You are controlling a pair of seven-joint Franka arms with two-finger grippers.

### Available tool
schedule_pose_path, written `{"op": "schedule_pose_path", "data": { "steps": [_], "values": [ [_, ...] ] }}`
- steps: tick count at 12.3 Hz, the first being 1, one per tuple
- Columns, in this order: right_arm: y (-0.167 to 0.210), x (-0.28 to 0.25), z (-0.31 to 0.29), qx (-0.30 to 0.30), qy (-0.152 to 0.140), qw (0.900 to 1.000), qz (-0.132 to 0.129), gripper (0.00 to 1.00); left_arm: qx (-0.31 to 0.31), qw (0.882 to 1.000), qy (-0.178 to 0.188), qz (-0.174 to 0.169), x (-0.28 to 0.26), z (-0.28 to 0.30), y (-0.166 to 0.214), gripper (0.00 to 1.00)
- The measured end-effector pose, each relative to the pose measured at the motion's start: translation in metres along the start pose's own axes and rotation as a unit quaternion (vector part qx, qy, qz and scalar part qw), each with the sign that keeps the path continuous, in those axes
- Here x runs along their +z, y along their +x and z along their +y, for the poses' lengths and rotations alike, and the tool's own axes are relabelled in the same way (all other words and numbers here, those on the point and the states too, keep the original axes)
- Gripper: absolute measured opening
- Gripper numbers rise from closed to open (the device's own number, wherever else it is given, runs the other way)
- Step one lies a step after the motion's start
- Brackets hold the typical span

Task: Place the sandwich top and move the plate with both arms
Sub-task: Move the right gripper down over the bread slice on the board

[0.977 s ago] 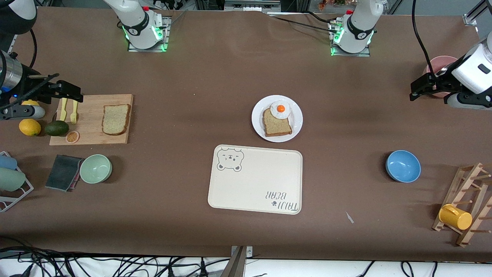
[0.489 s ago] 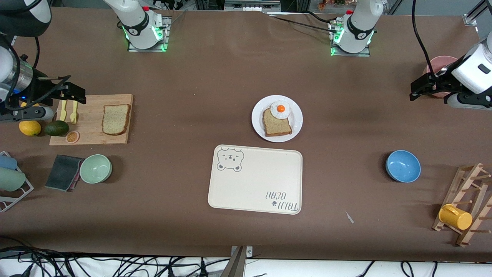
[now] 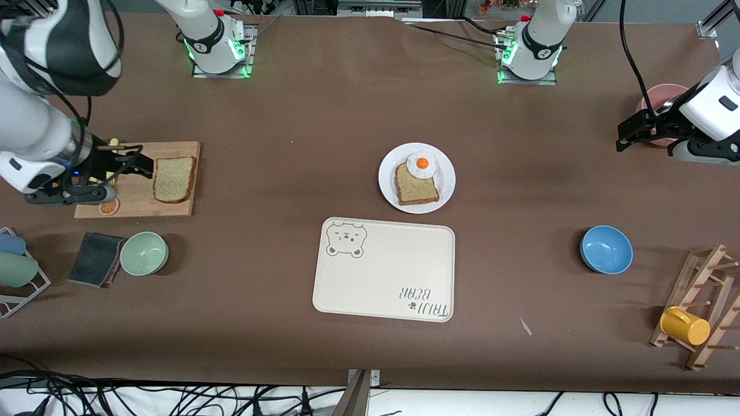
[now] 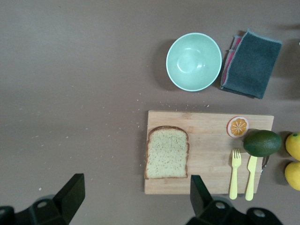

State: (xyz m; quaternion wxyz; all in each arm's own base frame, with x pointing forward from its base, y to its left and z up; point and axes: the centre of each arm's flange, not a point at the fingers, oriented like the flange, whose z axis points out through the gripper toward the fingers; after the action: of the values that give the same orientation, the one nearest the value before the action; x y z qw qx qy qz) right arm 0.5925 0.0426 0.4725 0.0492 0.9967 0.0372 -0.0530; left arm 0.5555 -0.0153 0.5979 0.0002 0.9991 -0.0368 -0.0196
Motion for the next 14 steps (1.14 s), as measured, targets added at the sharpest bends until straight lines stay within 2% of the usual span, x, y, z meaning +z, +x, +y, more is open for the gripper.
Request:
{"op": "schedule_pose_path", "data": {
  "steps": [4, 7, 9, 10, 11, 12, 13, 14],
  "values": [
    [-0.006, 0.072, -0.029, 0.022, -0.041, 0.999, 0.009, 1.0, 0.0, 1.0, 0.0, 0.0, 0.0, 0.0, 0.0, 1.0],
    [-0.016, 0.114, -0.054, 0.027, -0.053, 0.998, 0.011, 0.99, 0.0, 1.0, 0.0, 0.0, 0.0, 0.0, 0.0, 1.0],
    [-0.022, 0.133, -0.061, 0.021, -0.058, 0.998, 0.008, 0.93, 0.0, 1.0, 0.0, 0.0, 0.0, 0.0, 0.0, 1.0],
    [-0.025, 0.143, -0.063, 0.018, -0.06, 0.998, 0.006, 0.82, 0.001, 1.0, 0.0, 0.0, 0.0, 0.001, 0.0, 1.0],
    [-0.028, 0.154, -0.064, 0.012, -0.061, 0.998, 0.006, 0.82, 0.001, 1.0, 0.0, 0.0, 0.0, 0.001, 0.0, 1.0],
    [-0.033, 0.165, -0.066, 0.004, -0.064, 0.998, 0.007, 0.74, 0.001, 1.0, 0.0, 0.0, 0.0, 0.001, 0.0, 1.0],
    [-0.038, 0.177, -0.067, -0.004, -0.068, 0.998, 0.009, 0.58, 0.001, 1.0, 0.0, 0.0, 0.0, 0.001, 0.0, 1.0],
    [-0.042, 0.187, -0.068, -0.012, -0.072, 0.997, 0.01, 0.52, 0.001, 1.0, 0.0, 0.0, 0.0, 0.001, 0.0, 1.0]
  ]
}}
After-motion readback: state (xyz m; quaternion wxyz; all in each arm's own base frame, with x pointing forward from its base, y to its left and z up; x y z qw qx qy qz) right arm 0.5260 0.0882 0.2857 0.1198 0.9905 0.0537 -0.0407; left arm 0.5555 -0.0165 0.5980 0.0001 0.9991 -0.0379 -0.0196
